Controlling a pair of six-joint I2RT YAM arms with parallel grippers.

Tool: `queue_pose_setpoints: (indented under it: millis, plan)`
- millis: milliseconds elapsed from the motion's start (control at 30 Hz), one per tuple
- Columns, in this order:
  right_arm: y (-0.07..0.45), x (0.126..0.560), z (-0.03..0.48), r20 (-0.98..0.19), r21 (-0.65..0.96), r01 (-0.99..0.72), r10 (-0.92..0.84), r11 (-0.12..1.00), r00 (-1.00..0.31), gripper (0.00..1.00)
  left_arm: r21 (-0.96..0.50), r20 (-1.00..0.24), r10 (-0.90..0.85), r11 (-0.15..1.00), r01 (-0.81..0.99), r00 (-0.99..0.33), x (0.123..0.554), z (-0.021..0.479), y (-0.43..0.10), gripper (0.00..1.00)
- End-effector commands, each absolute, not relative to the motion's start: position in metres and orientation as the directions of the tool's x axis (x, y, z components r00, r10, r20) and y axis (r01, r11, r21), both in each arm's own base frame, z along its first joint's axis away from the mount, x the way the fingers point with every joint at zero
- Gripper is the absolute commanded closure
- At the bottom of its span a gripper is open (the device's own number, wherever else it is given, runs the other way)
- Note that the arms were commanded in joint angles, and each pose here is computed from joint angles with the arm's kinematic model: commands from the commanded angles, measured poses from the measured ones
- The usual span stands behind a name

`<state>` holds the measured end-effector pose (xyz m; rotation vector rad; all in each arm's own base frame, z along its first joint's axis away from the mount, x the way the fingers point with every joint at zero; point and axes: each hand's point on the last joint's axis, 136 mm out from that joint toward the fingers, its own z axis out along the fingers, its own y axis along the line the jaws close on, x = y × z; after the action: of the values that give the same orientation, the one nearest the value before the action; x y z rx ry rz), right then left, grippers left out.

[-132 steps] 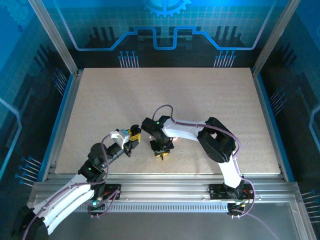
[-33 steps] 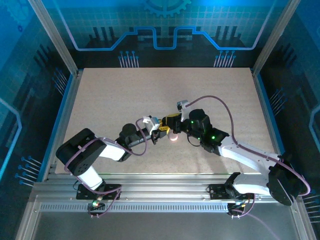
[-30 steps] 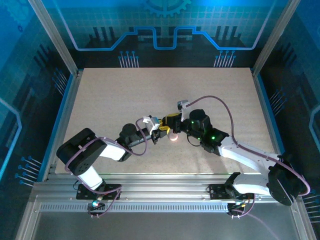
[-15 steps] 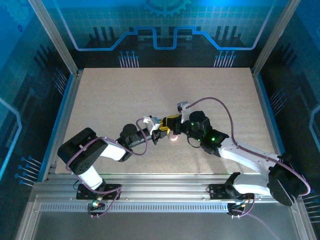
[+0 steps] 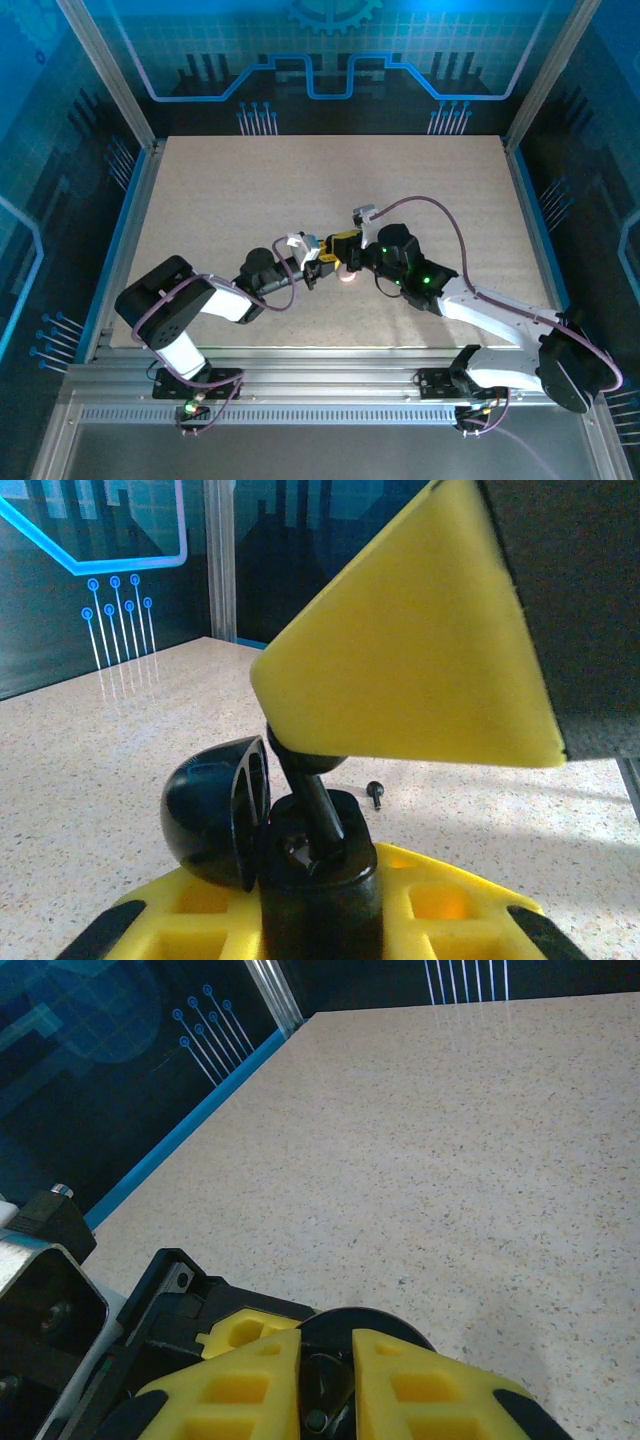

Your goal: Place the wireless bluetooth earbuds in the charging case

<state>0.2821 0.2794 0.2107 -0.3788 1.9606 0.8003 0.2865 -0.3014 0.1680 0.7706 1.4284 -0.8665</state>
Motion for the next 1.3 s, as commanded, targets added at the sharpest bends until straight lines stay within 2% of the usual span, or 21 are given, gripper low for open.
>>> queue_pose_setpoints:
  millis: [0, 800, 967, 1167, 1267]
  plan:
    - [0.273, 0.277, 0.200, -0.861, 0.355, -0.547, 0.038, 0.758, -0.506, 0.81, -0.019, -0.994, -0.107, 0.475, 0.880, 0.036, 0.285, 0.199, -0.307, 0.83]
    - [0.275, 0.274, 0.189, -0.841, 0.340, -0.535, -0.005, 0.773, -0.541, 0.80, 0.010, -0.993, -0.102, 0.465, 0.885, 0.065, 0.279, 0.205, -0.308, 0.83]
    - [0.277, 0.274, 0.191, -0.834, 0.352, -0.528, 0.003, 0.773, -0.551, 0.75, 0.016, -0.992, -0.100, 0.470, 0.882, 0.071, 0.280, 0.206, -0.308, 0.82]
    - [0.276, 0.272, 0.191, -0.829, 0.363, -0.526, 0.010, 0.769, -0.558, 0.73, 0.023, -0.992, -0.099, 0.478, 0.878, 0.079, 0.279, 0.207, -0.306, 0.82]
    - [0.277, 0.272, 0.195, -0.833, 0.371, -0.527, 0.023, 0.765, -0.553, 0.68, 0.025, -0.992, -0.097, 0.476, 0.879, 0.080, 0.279, 0.207, -0.306, 0.82]
